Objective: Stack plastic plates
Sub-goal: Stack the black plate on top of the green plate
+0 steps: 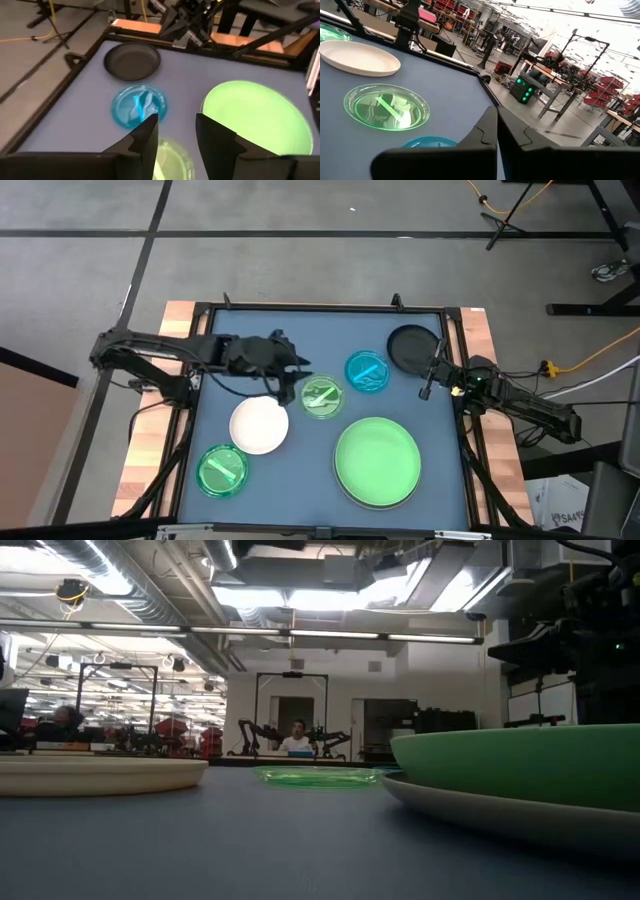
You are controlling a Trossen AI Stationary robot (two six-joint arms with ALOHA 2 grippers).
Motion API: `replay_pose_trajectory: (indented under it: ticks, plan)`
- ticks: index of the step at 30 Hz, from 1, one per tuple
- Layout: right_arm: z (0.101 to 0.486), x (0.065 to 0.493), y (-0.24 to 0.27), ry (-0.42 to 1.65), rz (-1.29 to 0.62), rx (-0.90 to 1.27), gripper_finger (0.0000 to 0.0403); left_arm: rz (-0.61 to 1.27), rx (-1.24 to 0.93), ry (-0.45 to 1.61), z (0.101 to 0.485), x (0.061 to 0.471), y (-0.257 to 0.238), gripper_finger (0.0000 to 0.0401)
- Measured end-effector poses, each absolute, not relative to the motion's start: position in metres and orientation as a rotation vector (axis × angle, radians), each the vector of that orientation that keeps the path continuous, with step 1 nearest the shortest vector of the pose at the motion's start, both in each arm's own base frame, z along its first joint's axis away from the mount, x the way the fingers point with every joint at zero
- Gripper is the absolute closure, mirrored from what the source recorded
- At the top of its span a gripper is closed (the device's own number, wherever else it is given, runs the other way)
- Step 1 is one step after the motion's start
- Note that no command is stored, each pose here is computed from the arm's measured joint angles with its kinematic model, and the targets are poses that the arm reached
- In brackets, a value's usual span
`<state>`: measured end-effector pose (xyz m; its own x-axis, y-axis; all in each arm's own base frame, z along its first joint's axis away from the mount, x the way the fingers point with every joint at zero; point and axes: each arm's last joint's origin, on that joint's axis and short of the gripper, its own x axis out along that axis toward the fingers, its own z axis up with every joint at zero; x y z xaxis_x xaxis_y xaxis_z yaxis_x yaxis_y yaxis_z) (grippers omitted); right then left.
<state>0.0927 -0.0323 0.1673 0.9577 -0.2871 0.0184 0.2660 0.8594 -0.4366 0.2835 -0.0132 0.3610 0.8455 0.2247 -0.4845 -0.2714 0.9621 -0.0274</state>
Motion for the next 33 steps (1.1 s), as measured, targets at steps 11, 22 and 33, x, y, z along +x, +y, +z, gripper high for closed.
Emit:
replay_pose_trajectory:
  ticks: [11,22,33]
  plan:
    - [0.167,0.093,-0.033,0.051,-0.308,-0.451,0.0364,0.303,-0.124,0.448,0.358,0.225,-0.008,0.0277]
    - [0.169,0.092,-0.033,0.056,-0.315,-0.434,0.0280,0.285,-0.219,0.281,0.295,0.181,-0.005,0.0277]
    - [0.205,0.090,-0.035,0.187,-0.366,-0.393,0.0273,0.277,-0.234,0.220,0.256,0.174,-0.004,0.0277]
